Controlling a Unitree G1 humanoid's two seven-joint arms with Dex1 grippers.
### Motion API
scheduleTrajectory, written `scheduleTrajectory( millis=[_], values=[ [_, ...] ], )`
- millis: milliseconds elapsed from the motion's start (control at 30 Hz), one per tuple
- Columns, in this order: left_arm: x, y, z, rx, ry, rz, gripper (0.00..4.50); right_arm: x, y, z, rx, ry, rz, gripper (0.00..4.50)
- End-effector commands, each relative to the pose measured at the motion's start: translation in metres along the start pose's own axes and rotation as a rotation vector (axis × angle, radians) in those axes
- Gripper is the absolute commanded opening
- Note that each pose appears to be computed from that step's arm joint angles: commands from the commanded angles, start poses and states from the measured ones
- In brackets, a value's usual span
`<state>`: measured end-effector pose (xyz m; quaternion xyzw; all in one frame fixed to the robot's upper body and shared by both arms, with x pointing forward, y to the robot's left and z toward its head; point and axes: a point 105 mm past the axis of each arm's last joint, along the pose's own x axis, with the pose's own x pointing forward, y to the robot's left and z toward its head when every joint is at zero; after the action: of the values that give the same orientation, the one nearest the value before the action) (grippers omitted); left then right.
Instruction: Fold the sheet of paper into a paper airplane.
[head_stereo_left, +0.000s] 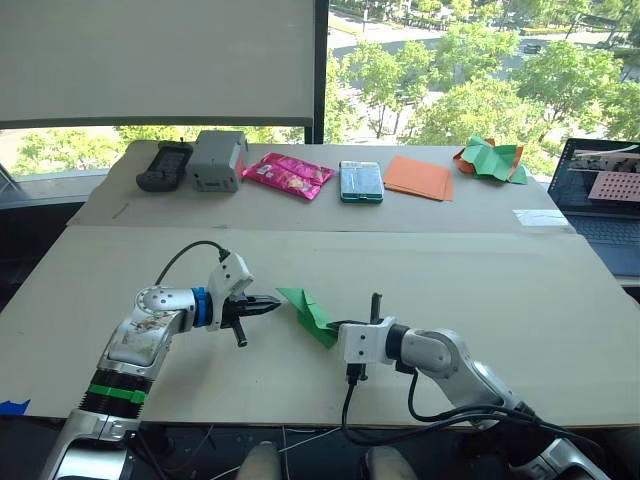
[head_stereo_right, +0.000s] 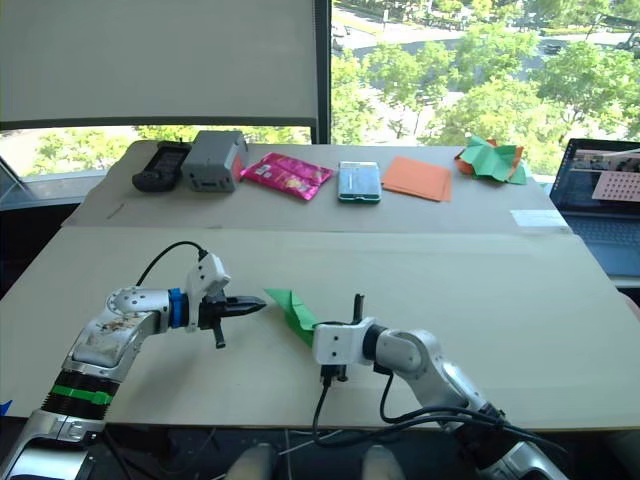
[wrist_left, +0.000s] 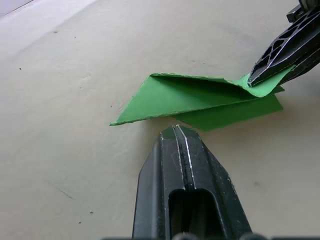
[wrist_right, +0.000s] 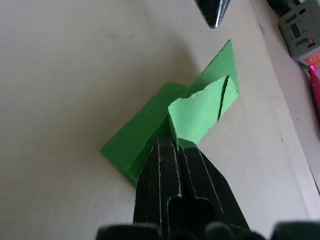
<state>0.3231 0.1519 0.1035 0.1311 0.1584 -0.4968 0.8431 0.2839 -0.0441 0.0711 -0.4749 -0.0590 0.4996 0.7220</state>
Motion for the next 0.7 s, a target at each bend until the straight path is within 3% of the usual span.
scheduleTrajectory(
  millis=[33,233,700],
  values=[
    [0.002,0.002,0.026,0.043,-0.071,-0.005,0.00,-0.001,-0.006,0.007,-0.052,-0.025,-0.009,0.05],
    [0.018,-0.004,0.036,0.052,-0.104,-0.050,0.00,0.000,-0.004,0.007,-0.067,-0.022,0.004,0.05],
    [0.052,-0.017,-0.002,0.051,0.003,-0.114,0.00,0.001,-0.001,0.014,-0.021,-0.036,0.029,0.05]
  ],
)
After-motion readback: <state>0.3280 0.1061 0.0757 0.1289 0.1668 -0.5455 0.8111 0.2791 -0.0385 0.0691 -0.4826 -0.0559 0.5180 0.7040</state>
